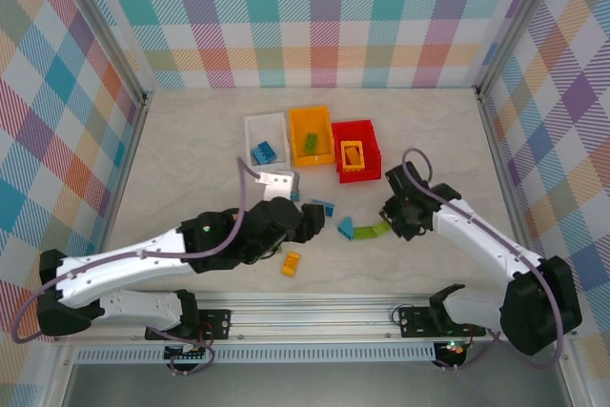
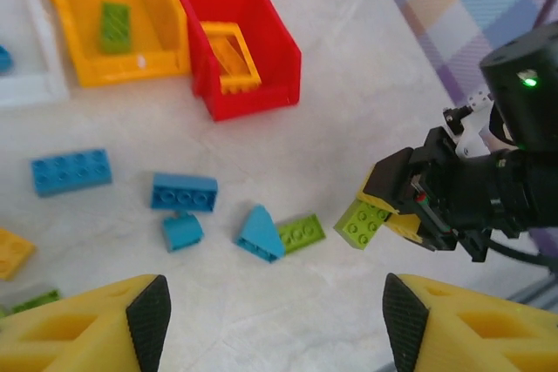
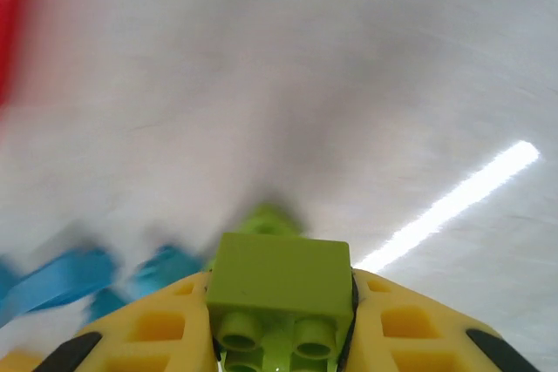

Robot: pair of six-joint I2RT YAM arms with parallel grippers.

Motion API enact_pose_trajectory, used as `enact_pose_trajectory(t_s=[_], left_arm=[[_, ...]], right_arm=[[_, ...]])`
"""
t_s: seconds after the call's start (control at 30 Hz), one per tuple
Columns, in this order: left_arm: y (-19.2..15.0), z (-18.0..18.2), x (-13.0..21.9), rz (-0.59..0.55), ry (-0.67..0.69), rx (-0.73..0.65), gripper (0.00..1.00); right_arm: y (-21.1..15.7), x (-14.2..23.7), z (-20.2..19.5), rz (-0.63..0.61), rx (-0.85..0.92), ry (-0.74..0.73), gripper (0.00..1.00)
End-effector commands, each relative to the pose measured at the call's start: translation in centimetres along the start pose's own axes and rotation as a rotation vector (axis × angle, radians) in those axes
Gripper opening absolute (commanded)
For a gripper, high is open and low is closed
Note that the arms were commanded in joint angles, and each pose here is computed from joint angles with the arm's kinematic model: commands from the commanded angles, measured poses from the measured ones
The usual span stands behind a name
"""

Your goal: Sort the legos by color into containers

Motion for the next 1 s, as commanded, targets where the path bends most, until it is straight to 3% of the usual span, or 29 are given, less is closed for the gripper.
enact_pose_trajectory(t_s=[0.0, 0.17, 0.4, 0.87, 0.97], left_arm=[[2.2, 3.3, 1.5, -0.047, 0.137, 0.047, 0.69], [3.4, 7.3, 0.2, 0.025, 0.196, 0.182, 0.71], [4.4, 9.4, -1.9, 0.049, 0.195, 0.254, 0.71], [2.5, 9.8, -2.9, 0.097, 0.194, 0.264, 0.7], [2.4, 9.8, -3.0, 0.102, 0.187, 0.265, 0.7]], right_arm=[[-0.8, 2.0, 5.5, -0.095, 0.33, 0.127, 0.21], [-3.6, 1.8, 14.9, -0.056, 0.649, 0.268, 0.21], [-3.1, -2.7, 23.4, -0.087, 0.79, 0.301, 0.21], [0.0, -11.4, 30.5, 0.037, 0.782, 0.319, 0.21], [0.7, -12.3, 31.0, 0.057, 0.749, 0.31, 0.32]])
Point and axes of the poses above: each hand's point on the last joint's axis, 136 mm out from that joint toward the fingers, its own x axis back along the fingers, its own z axis along the line the jaws close on, y = z × x, the point moved 8 cm from there along x, back along the fingers, and after that the axes turned 10 degrees about -x, right-handed, at the moved point
